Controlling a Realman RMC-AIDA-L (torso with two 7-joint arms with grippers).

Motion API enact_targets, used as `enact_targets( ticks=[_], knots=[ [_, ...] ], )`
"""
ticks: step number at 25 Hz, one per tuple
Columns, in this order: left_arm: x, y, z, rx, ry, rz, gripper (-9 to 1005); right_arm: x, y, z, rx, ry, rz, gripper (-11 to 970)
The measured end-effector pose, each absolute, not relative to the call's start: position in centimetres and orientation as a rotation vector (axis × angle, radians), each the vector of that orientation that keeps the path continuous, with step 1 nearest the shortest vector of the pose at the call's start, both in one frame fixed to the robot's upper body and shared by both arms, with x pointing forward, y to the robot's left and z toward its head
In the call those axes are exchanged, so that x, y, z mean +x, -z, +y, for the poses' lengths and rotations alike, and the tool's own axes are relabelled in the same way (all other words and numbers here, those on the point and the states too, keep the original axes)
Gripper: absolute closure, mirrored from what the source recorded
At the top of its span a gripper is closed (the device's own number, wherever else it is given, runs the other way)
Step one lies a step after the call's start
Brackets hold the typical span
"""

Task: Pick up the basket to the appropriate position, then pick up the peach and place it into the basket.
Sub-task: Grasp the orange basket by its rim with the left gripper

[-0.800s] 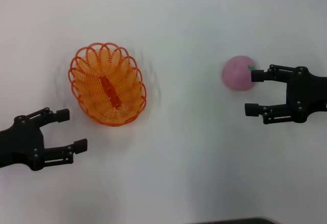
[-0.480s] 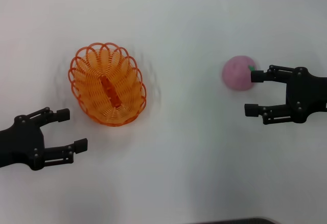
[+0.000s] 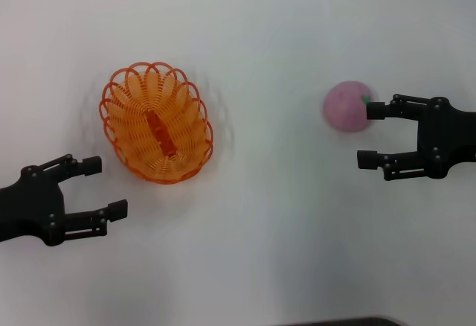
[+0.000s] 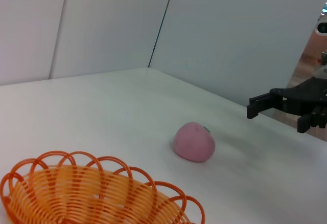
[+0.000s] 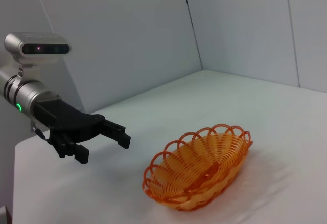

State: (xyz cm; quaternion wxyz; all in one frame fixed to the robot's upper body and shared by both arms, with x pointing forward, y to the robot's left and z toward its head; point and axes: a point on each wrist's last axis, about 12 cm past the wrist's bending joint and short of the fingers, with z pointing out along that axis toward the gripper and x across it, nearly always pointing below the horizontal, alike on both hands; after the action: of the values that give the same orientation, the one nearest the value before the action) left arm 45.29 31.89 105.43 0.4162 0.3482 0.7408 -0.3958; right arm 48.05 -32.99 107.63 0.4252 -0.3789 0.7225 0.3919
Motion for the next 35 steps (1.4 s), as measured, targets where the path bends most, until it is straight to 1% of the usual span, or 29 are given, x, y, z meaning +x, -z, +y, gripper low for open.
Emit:
enact_targets(
  ticks=[9, 19, 21, 25, 30, 35],
  knots=[
    [46.1, -106.0, 31.9, 0.876, 0.972, 1.838, 69, 48.1, -107.6, -32.9, -0.942, -0.977, 1.805, 3],
    [49.2, -107.2, 30.7, 0.844, 0.897, 1.769, 71, 48.1, -107.5, -32.9, -0.939, -0.974, 1.804, 4],
    [50.4, -107.6, 30.3, 0.805, 0.867, 1.736, 72, 48.1, -107.5, -32.8, -0.938, -0.974, 1.803, 4],
    [51.6, -108.1, 30.1, 0.725, 0.835, 1.683, 73, 48.1, -107.5, -32.7, -0.933, -0.976, 1.798, 4],
    [53.1, -108.7, 29.8, 0.547, 0.816, 1.593, 74, 48.3, -107.6, -32.5, -0.936, -0.979, 1.791, 4],
    [54.7, -108.6, 28.8, 0.474, 0.788, 1.568, 75, 48.5, -107.6, -32.3, -0.941, -0.981, 1.785, 4]
  ],
)
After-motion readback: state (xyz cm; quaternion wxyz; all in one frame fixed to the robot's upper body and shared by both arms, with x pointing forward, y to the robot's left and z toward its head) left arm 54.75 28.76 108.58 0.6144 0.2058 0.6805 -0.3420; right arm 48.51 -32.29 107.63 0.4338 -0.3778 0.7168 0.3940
